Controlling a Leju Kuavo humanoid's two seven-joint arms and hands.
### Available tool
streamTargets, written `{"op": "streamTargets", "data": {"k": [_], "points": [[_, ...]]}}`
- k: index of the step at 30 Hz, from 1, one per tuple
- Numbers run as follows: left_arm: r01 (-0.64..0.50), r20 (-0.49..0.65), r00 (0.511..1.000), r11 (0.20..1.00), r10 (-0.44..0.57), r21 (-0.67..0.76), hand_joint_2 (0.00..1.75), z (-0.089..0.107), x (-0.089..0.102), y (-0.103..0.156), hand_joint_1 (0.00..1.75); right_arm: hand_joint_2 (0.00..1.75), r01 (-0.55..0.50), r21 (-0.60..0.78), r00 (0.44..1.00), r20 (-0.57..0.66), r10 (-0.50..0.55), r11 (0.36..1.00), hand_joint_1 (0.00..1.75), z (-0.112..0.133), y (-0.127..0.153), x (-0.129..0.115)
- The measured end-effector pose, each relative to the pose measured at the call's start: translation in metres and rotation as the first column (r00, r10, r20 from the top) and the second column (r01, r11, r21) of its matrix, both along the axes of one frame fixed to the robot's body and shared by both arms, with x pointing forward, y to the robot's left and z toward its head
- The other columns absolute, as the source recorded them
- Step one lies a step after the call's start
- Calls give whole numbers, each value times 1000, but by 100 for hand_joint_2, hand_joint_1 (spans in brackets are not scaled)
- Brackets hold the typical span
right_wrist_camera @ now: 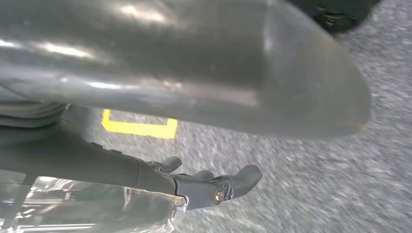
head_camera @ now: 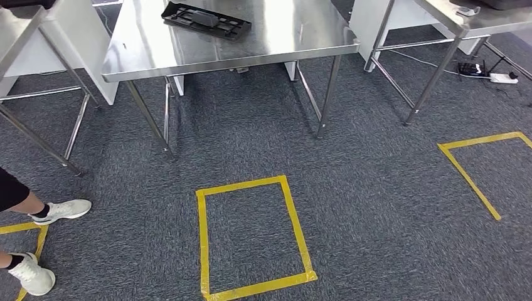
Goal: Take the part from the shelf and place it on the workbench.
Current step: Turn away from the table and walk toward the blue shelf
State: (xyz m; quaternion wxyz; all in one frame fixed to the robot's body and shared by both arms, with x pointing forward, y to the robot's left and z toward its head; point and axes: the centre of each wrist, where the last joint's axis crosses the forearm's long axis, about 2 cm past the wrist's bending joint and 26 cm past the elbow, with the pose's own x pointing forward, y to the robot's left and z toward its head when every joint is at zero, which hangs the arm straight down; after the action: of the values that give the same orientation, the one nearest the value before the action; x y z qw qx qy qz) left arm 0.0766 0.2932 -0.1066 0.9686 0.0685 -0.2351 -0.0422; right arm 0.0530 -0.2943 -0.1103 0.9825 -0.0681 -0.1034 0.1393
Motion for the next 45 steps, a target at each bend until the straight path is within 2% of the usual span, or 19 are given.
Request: {"op": "streamTargets", "data": {"k": [3, 6, 15, 29, 38, 42, 45], "points": [[-35, -23, 999, 999, 36, 14, 0, -3, -17, 7, 0, 0, -23, 14, 999, -22, 23, 1000, 0, 0, 7, -2], [-52, -45, 998, 998, 54, 27, 0, -4, -28, 13, 0, 0, -71, 11, 997, -25, 71, 997, 0, 1, 14, 6], [-27, -64, 997, 998, 31, 62, 0, -5, -36, 10, 0, 0, -124, -1, 992, 13, 124, 992, 0, 5, 13, 32], [69, -28, 997, 997, -68, 23, 0, -3, -18, -12, 0, 0, -83, -45, 996, 38, 85, 995, 0, 3, -19, 18], [69, -19, 997, 998, -69, 5, 0, -3, -18, -14, 0, 0, -22, -32, 999, 48, 23, 999, 0, 1, -19, 3], [31, -2, 1000, 999, -31, 12, 0, -2, -15, -13, 0, 0, -14, -3, 999, 31, 14, 1000, 0, 0, -11, -3], [10, 0, 1000, 1000, -10, 28, 0, -3, -20, -7, 0, 0, 0, 27, 1000, 25, -1, 1000, 0, 0, 1, -2]]}}
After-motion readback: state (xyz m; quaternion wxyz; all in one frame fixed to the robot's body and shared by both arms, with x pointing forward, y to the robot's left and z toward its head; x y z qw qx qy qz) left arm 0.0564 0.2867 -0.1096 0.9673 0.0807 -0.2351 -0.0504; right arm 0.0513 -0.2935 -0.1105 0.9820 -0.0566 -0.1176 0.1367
